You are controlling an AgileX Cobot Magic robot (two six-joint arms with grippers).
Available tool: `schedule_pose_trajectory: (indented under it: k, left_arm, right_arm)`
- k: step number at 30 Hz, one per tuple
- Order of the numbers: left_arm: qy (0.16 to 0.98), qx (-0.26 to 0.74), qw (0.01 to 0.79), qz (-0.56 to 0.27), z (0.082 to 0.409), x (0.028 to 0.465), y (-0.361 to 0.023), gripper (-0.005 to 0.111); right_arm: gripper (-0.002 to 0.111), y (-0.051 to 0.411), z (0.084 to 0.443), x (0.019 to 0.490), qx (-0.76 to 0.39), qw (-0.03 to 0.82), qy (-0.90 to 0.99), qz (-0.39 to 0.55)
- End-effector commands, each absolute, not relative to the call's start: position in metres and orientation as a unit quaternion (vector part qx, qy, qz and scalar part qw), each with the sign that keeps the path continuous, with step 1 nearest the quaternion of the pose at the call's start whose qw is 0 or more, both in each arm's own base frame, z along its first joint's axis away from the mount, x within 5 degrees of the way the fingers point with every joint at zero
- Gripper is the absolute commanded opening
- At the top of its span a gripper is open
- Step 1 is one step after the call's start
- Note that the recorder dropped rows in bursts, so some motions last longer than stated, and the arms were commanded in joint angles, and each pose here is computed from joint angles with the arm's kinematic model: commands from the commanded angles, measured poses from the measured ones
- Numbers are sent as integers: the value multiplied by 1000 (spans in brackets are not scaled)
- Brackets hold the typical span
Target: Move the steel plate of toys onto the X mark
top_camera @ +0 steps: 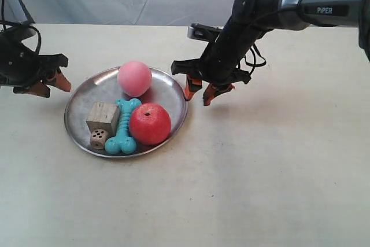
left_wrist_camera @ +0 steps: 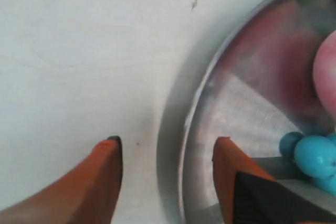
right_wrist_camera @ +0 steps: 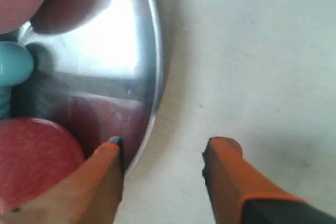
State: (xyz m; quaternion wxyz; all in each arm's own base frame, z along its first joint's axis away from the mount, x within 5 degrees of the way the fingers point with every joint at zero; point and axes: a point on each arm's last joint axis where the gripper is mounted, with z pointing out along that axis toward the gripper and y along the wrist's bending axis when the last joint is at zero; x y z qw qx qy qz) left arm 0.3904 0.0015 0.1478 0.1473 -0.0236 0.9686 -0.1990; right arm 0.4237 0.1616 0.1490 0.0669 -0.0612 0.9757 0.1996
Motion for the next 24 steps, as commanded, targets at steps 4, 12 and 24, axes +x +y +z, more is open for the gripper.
schedule_pose_trajectory:
  k: [4,12,24]
  left_arm:
    - [952,-20,204,-226,206,381,-3,37]
    - [901,47,348,-256,299,340,-17,0]
    - [802,81,545,-230,359,221,-28,0]
  right_arm:
    - [23,144,199,412,-78,93,982,142]
    - [0,123,268,363,-93,261,953,125]
    - [0,72,311,217,-127,628,762,98]
